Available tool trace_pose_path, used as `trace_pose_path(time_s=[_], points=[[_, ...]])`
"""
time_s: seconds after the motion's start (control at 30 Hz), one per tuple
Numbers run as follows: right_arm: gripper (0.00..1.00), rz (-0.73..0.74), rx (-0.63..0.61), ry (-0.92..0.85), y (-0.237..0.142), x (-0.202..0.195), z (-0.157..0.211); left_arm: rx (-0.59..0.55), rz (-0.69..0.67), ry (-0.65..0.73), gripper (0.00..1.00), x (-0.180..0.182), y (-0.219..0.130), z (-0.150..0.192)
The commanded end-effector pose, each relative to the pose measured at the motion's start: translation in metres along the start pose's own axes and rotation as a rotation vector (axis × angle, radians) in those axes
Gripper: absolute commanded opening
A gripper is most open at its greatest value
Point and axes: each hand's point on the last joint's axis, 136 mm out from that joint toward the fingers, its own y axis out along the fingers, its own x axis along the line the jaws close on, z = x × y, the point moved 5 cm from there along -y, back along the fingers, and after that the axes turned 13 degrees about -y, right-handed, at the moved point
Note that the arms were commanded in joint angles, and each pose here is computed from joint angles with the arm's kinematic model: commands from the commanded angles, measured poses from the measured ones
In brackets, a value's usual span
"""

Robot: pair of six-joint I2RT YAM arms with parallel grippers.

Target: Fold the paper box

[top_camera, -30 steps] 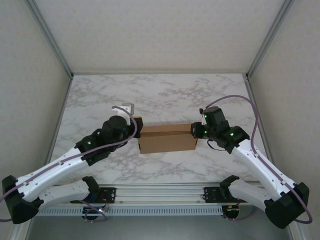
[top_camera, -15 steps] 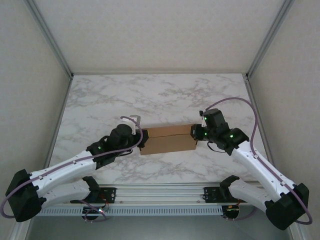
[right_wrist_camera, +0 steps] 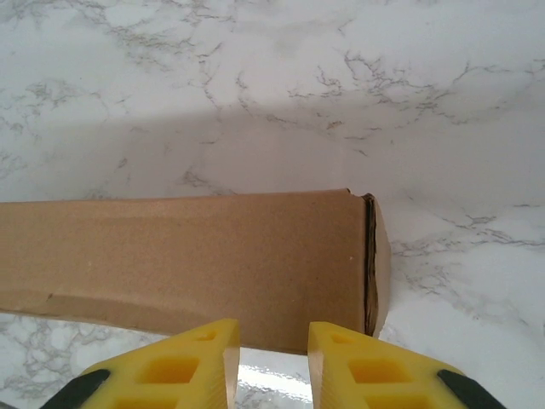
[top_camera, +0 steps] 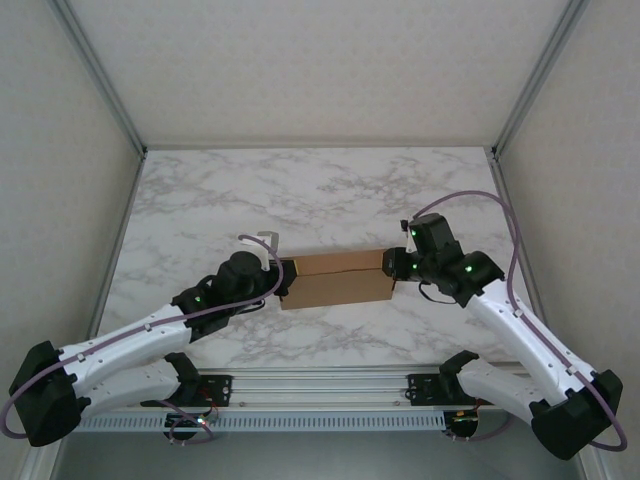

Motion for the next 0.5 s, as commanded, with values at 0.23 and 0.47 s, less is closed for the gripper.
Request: trace_pose_path(time_s=[0.23, 0.47], points=[[0.27, 0.114, 0.162, -0.012, 0.036, -0.020, 0.027, 0.109, -0.181, 0.025, 0.04, 0.045, 0.001, 0.029], [0.25, 0.082, 0.180, -0.038, 0.030, -0.015, 0.033, 0.122, -0.185, 0.015, 0.05, 0.049, 0.002, 0.034]])
